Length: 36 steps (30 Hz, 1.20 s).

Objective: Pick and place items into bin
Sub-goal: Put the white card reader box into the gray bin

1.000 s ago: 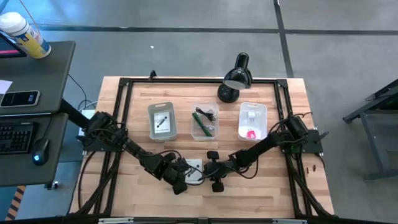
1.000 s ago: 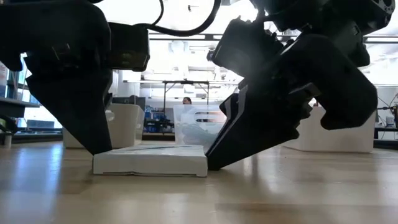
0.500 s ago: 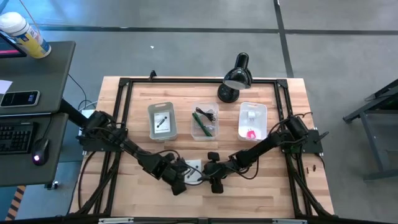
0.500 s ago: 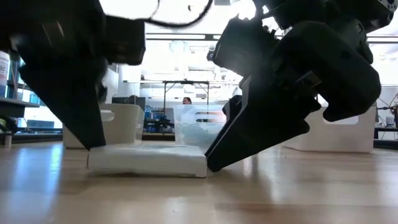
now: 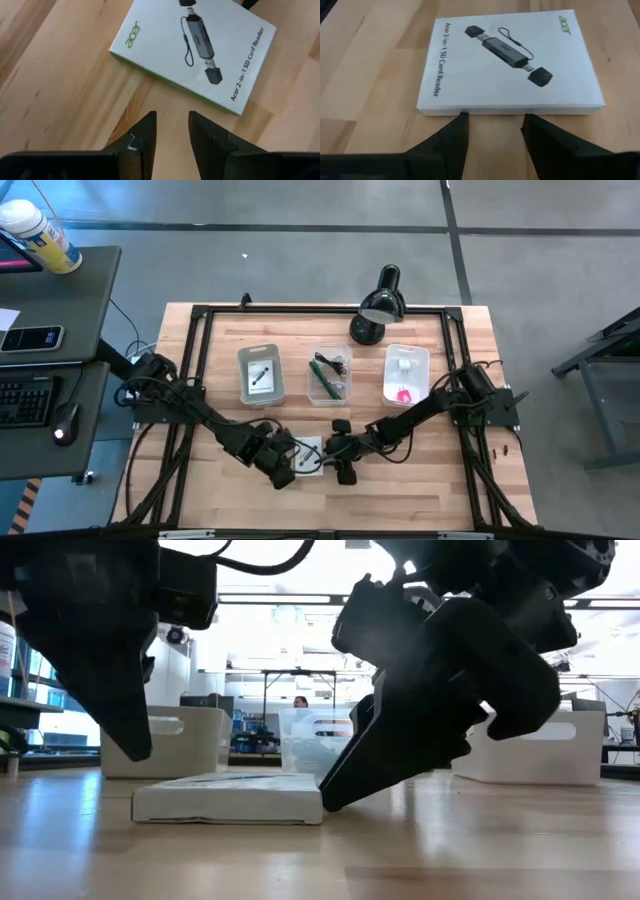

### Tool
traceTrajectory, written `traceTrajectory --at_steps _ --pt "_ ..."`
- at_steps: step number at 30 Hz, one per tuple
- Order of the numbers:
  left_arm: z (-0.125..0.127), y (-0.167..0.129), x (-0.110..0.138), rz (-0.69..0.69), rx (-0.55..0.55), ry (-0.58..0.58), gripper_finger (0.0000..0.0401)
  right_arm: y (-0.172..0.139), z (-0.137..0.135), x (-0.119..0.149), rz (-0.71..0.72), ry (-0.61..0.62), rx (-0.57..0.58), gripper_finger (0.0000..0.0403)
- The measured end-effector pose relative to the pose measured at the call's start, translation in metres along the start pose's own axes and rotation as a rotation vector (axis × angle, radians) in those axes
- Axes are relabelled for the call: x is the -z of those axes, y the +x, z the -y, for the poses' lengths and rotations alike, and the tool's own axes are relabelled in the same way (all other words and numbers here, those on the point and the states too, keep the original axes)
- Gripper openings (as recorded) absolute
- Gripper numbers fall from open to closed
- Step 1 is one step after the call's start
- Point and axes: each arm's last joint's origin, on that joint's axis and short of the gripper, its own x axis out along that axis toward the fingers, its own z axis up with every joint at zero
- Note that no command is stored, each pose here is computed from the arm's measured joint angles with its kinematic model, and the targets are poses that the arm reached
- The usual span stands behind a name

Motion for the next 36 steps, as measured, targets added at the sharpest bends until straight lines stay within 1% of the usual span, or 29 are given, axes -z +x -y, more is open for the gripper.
traceTrajectory --at_steps 2,6,11,14,21,24,30,32,36 --pt "-0.001 0.001 0.001 -0.001 -0.002 -0.048 0.0102 0.0 0.001 0.0 -0.006 0.002 0.007 0.0183" --pt "-0.006 0.006 0.006 -0.005 -0.007 -0.199 0.0102 0.0 0.001 0.001 -0.006 -0.003 0.016 0.0194" --pt "-0.01 0.017 0.014 -0.006 0.079 -0.344 0.0102 0.0 0.001 0.001 -0.007 -0.007 0.017 0.0201" --pt "-0.011 0.021 0.015 0.03 0.134 -0.384 0.0102 0.0 0.001 0.001 -0.007 -0.008 0.017 0.0201" --pt "-0.011 0.022 0.015 0.041 0.134 -0.402 0.0102 0.0 0.001 0.001 -0.012 -0.025 0.012 0.0203" --pt "-0.011 0.022 0.015 0.039 0.135 -0.43 0.0102 0.0 0.001 0.001 -0.012 -0.025 0.011 0.0204" --pt "-0.01 0.02 0.016 0.03 0.143 -0.426 0.0102 0.0 0.001 0.001 -0.011 -0.024 0.009 0.0204" --pt "-0.01 0.02 0.016 0.004 0.151 -0.401 0.0102 0.0 0.001 0.001 -0.011 -0.024 0.009 0.0204" --pt "-0.011 0.02 0.018 -0.029 0.155 -0.297 0.0102 0.0 0.001 0.001 -0.007 -0.025 0.006 0.0204"
